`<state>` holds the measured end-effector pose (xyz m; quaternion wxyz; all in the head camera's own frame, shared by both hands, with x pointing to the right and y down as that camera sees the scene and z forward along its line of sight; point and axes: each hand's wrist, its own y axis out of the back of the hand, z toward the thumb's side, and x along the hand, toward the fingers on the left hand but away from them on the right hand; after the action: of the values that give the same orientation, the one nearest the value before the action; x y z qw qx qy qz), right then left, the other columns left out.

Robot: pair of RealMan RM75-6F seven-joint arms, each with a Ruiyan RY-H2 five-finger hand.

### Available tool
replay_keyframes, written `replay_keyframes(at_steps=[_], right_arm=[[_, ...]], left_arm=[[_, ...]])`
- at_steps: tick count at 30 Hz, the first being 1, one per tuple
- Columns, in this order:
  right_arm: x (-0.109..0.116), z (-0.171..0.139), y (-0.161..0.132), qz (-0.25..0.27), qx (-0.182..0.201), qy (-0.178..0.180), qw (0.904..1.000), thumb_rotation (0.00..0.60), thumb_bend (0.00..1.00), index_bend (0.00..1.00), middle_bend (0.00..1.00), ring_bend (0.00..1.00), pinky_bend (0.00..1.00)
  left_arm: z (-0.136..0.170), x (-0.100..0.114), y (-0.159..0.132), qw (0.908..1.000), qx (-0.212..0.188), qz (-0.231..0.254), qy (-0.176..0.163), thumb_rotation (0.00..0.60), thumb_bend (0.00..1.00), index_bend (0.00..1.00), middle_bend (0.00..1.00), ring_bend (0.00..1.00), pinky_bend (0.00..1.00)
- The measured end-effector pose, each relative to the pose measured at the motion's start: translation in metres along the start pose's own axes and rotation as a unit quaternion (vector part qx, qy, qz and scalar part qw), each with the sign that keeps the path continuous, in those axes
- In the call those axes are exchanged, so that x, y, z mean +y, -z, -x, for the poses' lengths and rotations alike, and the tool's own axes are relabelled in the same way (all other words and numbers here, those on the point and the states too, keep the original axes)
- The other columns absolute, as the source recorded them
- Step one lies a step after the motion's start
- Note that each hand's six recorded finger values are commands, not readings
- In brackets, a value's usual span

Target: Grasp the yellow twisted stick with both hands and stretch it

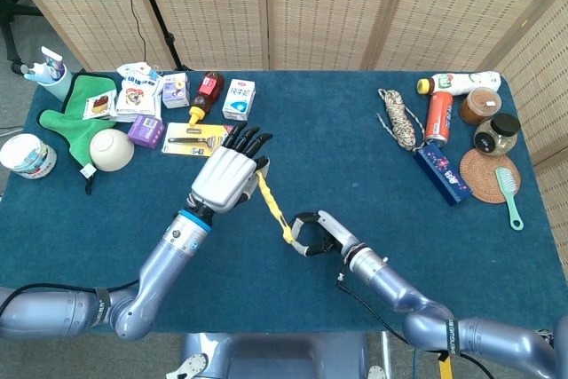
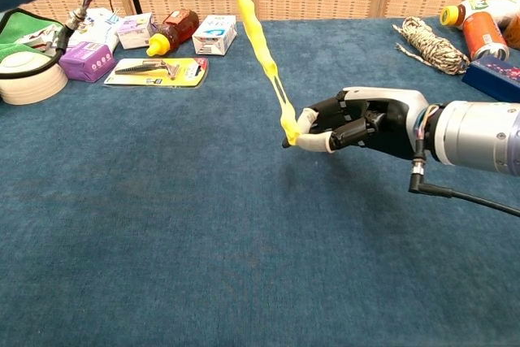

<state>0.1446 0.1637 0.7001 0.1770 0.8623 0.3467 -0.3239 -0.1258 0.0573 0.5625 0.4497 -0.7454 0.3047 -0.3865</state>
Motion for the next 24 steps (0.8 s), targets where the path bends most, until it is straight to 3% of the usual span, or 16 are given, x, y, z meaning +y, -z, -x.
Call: replay_keyframes(at_steps=[24], right_arm=[[0.009,-0.005,0.009,-0.005,-0.012,0.006,0.9999,0.600,0.68,0.68,0.37,0.15,0.00]], left_arm=[[0.005,0.043,0.064,0.9968,0.065,-0.001,-0.046,0.600,0.56,0.72,0.17,0.08,0.00]])
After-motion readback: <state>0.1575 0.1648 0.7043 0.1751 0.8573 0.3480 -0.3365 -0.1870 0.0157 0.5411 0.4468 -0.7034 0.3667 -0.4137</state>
